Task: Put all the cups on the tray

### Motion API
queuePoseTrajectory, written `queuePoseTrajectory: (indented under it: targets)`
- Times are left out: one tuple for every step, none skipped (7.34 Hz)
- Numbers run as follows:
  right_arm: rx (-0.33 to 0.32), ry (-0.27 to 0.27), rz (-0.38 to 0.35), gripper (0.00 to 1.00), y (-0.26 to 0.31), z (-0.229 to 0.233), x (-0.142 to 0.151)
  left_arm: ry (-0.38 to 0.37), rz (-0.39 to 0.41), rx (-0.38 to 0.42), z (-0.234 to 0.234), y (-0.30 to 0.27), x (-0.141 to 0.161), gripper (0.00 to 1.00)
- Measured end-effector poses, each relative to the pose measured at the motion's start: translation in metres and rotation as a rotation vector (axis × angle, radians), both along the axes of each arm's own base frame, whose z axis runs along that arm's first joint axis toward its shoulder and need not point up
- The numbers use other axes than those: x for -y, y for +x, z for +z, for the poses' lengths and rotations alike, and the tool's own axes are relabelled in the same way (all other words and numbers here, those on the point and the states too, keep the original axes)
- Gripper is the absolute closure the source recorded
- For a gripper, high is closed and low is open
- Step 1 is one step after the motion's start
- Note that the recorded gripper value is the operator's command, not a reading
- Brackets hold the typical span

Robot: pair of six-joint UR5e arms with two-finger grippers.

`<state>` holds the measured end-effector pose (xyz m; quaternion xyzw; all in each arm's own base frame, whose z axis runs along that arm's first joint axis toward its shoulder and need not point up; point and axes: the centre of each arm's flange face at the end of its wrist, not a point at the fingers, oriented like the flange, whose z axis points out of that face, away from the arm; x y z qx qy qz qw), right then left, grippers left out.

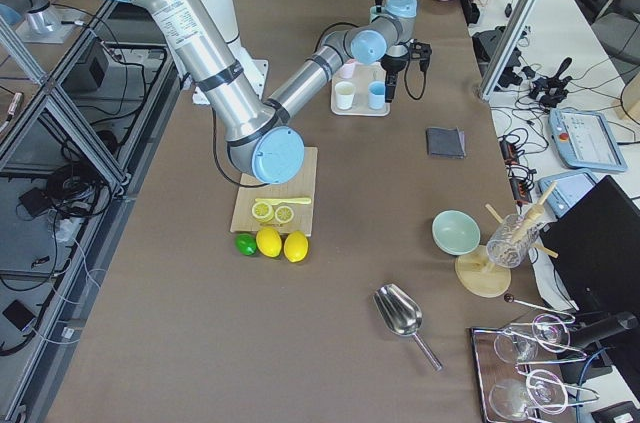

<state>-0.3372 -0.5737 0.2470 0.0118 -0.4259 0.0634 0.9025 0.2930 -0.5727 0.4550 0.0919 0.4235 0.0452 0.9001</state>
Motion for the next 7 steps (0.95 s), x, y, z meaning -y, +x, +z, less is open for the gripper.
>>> queuePoseTrajectory:
  targets:
    - [-0.001,0.001,0.000,0.00,0.002,0.002,0.000,-0.001,-0.002,-0.009,-0.015,-0.006,-0.001,1.00]
    - [-0.002,0.000,0.002,0.00,0.004,0.004,0.000,-0.011,-0.008,-0.015,-0.036,-0.010,0.004,1.00]
    - [-0.006,0.000,0.003,0.00,0.008,0.008,0.001,-0.031,-0.028,-0.023,-0.070,-0.005,0.014,1.00]
    - [-0.012,0.005,0.000,0.00,0.013,0.014,0.002,-0.065,-0.056,-0.041,-0.109,0.008,0.022,1.00]
    - [-0.019,0.012,-0.007,0.00,0.019,0.022,0.003,-0.100,-0.073,-0.068,-0.145,0.032,0.021,1.00]
    - [-0.027,0.019,-0.013,0.00,0.025,0.029,0.004,-0.129,-0.088,-0.089,-0.178,0.066,0.012,1.00]
    - [-0.033,0.025,-0.016,0.00,0.031,0.035,0.006,-0.149,-0.113,-0.100,-0.205,0.102,-0.003,1.00]
